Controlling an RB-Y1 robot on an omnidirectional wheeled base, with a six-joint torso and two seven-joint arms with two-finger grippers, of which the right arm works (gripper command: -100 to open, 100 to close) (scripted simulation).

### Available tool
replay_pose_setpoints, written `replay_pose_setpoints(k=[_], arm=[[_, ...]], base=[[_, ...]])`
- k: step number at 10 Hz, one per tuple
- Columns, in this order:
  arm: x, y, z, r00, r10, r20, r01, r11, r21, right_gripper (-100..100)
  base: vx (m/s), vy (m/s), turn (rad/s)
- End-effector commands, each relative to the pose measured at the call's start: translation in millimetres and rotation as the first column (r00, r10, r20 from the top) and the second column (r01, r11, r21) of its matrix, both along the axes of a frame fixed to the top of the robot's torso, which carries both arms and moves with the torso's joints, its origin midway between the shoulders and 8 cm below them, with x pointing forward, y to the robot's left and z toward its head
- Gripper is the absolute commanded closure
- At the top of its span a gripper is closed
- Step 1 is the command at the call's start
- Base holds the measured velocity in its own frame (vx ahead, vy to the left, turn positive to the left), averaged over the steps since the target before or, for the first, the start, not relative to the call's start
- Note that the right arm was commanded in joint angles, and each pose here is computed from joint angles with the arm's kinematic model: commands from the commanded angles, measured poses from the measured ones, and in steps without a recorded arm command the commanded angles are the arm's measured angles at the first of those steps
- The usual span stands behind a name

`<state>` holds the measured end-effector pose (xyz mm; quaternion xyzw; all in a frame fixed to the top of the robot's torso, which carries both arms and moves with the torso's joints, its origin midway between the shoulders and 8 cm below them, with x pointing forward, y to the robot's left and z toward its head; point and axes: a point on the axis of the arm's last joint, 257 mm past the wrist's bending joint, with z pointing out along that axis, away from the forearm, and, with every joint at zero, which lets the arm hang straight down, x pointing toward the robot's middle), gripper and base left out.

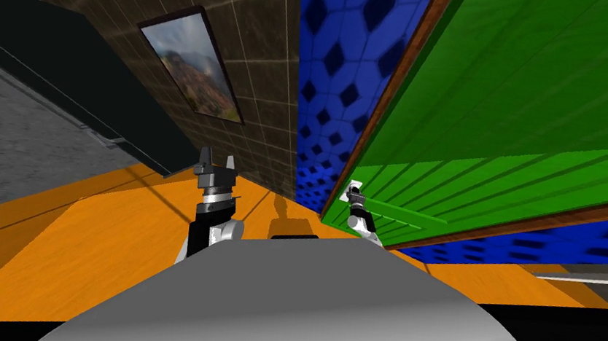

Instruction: Pull the door open

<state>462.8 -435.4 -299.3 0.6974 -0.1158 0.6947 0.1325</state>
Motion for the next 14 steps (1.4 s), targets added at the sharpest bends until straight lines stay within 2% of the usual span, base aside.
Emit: replay_pose_setpoints(k=[1,5,7,14], arm=[[-0.4,2.4,1.7,0.9998,0.021,0.005,-0.021,1.000,0.008,100],[-4.9,3.2,3.1,0.9980,0.063,0.008,-0.063,0.998,0.020,100],[-6.0,3.4,0.2,0.9980,0.064,0.001,-0.064,0.998,0.022,100],[-17.9,15.0,2.6,0.9905,0.137,0.007,-0.138,0.990,0.022,100]], base=[[-0.239,-0.050,0.205],[-0.247,-0.058,0.198],[-0.165,-0.027,0.078],[-0.242,-0.045,0.146]])
